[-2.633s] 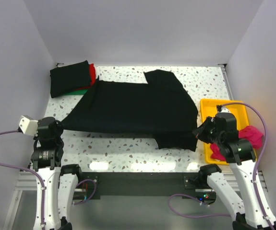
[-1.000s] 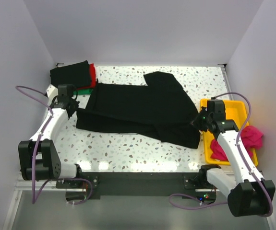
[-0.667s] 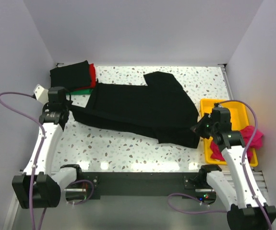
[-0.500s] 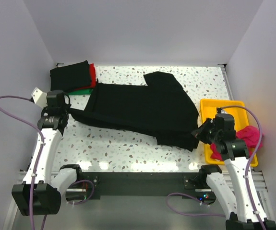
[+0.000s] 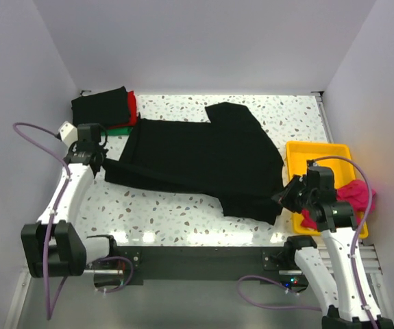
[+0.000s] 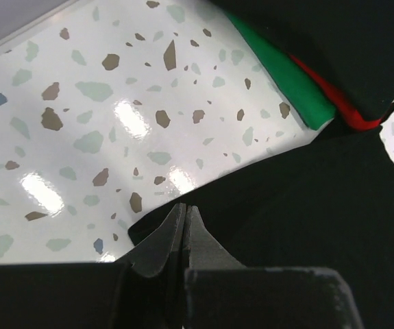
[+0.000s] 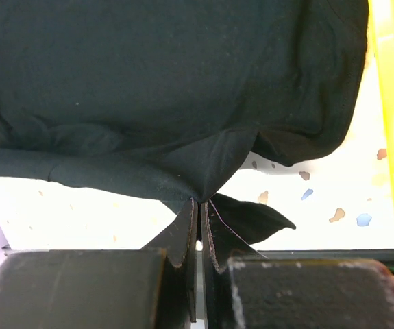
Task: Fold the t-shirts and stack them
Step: Fold the tshirt
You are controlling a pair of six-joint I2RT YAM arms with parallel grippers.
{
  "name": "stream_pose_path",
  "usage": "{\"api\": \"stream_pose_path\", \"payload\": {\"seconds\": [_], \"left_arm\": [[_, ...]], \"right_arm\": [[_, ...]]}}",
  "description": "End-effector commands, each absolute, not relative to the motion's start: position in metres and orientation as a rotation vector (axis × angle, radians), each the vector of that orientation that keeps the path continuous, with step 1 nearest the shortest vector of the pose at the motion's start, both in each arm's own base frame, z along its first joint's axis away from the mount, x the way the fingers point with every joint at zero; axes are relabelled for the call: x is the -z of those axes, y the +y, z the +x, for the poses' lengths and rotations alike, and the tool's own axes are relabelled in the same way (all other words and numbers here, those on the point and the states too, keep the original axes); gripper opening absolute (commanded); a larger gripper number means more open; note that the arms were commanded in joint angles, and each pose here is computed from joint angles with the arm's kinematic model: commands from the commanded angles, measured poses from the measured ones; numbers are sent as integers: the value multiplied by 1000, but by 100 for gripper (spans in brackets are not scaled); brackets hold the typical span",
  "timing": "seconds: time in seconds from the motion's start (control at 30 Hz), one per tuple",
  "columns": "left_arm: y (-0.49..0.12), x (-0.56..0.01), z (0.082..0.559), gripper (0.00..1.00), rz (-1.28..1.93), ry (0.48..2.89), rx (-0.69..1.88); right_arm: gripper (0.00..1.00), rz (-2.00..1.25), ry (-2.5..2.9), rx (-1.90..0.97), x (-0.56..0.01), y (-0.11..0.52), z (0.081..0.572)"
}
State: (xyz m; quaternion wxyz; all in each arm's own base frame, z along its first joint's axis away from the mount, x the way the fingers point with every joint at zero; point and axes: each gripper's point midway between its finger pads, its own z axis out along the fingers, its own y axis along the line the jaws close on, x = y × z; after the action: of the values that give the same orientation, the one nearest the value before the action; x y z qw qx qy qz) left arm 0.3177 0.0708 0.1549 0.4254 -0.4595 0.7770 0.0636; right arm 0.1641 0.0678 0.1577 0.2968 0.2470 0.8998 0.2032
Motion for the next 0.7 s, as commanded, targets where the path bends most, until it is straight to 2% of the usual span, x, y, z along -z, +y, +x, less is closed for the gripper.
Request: {"api": "stream_pose_path", "payload": {"seconds": [0.0,0.17,0.3,0.67], "left_arm": [[71,-173,354,0,-1093,1889,-122],[68,-153,377,0,-1102,1947,-121],[71,-165,379,0,-1106,1929,-126],[91,-230,322,0,-1107,1753,-167]], "right_arm": [[0,665,2403,-492,-154,62,175],[0,678,2443,-437,-145,58,193],[0,680,2459,-437,-139,59,196],[0,630,2391,-542,-178,67,153]]}}
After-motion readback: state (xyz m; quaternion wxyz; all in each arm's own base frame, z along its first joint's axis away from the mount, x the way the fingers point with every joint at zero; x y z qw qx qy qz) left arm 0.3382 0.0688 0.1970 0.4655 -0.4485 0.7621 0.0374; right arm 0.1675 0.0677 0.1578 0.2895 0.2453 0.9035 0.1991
